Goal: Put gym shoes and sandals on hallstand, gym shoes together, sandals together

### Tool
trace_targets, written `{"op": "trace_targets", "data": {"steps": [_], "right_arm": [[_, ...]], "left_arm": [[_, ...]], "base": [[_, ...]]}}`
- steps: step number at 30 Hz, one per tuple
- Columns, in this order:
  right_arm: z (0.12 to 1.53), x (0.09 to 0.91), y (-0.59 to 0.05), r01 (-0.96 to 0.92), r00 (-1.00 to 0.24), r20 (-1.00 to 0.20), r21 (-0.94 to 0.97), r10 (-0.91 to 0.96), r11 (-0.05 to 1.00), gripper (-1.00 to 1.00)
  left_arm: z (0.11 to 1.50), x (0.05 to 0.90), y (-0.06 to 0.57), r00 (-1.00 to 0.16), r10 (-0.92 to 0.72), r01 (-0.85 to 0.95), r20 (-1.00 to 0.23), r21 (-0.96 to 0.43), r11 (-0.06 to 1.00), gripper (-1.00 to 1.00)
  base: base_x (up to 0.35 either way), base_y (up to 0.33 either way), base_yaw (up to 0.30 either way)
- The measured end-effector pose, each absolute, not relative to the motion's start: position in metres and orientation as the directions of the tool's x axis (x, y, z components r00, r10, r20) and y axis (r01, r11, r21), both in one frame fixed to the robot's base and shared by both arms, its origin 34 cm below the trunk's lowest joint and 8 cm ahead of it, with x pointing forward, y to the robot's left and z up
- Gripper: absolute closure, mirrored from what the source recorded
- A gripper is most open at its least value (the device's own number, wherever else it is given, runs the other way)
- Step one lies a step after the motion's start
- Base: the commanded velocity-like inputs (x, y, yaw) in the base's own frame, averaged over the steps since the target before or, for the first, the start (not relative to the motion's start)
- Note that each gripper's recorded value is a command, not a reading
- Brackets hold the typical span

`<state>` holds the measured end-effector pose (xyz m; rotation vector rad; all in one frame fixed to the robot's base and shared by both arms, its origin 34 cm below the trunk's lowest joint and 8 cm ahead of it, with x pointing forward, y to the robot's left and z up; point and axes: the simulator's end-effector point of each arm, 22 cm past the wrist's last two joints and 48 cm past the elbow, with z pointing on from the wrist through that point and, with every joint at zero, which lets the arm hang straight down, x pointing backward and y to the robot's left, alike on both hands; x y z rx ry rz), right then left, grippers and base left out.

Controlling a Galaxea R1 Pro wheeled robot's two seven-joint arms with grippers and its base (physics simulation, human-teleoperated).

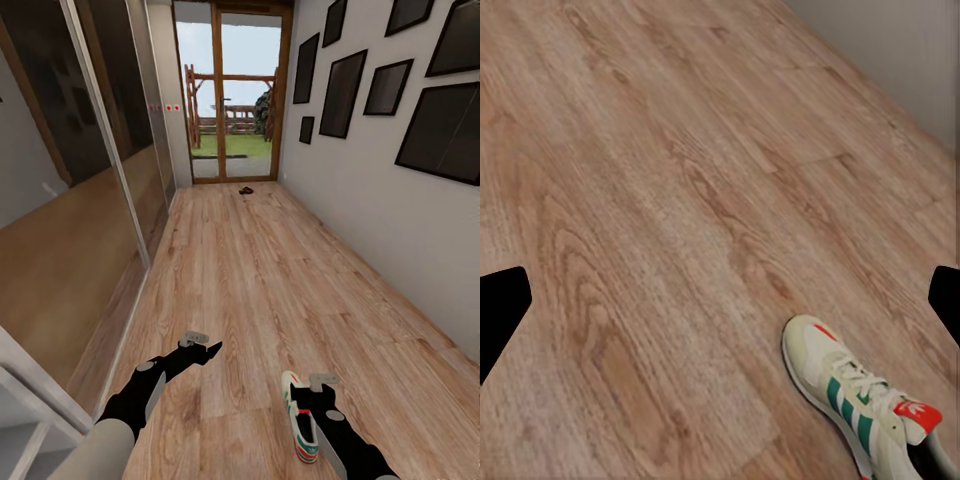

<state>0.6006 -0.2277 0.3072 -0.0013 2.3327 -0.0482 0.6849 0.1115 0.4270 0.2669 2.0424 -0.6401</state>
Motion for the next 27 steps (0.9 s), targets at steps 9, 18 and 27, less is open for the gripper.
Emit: {"op": "trace_targets", "data": {"steps": [9,18,27], "right_arm": [[0.290,0.584,-0.257,0.024,-0.685,-0.728,-0.066,-0.031,0.998,-1.00],[0.292,0.588,-0.239,-0.066,-0.650,-0.759,0.004,-0.040,0.998,-1.00],[0.270,0.580,-0.236,-0.068,-0.659,-0.752,0.011,-0.037,0.998,-1.00]], "left_arm": [[0.427,0.685,0.111,-0.528,-0.063,0.432,-0.847,-0.331,0.839,-1.00],[0.426,0.685,0.107,-0.531,-0.066,0.434,-0.845,-0.337,0.835,-1.00],[0.422,0.694,0.091,-0.527,-0.070,0.449,-0.847,-0.347,0.823,-1.00]], "base": [[0.009,0.000,-0.018],[0.000,0.000,-0.001],[0.000,0.000,0.058]]}}
